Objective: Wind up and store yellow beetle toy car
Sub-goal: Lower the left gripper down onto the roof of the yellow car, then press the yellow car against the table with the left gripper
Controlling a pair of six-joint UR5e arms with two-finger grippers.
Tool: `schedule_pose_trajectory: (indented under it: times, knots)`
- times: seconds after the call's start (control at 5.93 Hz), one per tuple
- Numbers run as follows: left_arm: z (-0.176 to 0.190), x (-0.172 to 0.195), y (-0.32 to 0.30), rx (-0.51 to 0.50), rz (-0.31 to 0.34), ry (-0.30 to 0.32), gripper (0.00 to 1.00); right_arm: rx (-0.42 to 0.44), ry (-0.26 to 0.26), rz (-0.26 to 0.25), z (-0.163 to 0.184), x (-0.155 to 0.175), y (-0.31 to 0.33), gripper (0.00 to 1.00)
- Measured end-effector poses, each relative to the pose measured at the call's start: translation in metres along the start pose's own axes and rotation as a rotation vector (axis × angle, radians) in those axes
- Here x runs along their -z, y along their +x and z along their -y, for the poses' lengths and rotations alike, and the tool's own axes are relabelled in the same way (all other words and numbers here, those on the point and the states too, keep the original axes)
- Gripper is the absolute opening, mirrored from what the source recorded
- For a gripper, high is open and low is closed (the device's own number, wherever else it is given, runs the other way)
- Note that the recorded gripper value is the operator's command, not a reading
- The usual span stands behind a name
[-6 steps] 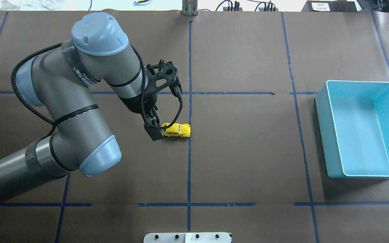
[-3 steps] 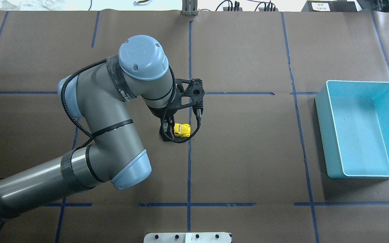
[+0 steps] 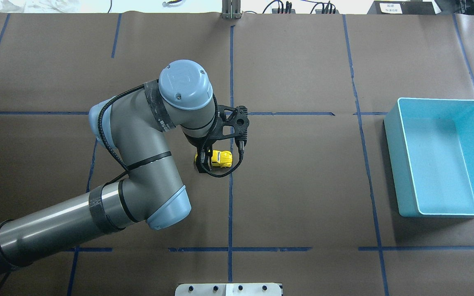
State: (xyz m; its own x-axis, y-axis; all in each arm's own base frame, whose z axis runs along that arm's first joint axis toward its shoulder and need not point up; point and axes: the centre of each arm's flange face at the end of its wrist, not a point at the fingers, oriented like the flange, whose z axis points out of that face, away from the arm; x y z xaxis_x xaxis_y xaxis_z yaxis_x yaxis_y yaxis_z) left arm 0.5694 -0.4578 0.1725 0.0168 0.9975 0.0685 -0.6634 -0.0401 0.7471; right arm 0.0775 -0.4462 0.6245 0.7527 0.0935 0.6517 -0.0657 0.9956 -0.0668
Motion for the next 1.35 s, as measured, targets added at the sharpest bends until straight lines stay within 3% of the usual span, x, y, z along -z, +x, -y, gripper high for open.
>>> schedule_pose_trajectory:
  times: [0.84,1.01,1.18,1.35]
  knots:
    - [-0.002,-0.057,-0.002,-0.010,0.009,0.000,1.00,0.002,0.001,-0.005,0.001,0.000,0.000,1.00]
    - [-0.001,-0.060,0.001,-0.010,0.000,0.000,0.80,0.001,-0.001,-0.004,0.001,-0.001,0.001,1.00]
    - [-0.002,-0.063,0.002,-0.011,-0.009,-0.001,0.50,0.000,-0.003,-0.003,0.001,-0.002,0.001,1.00]
    - [-0.002,-0.065,0.003,-0.013,-0.016,-0.002,0.34,0.000,-0.004,-0.002,0.001,-0.002,0.001,1.00]
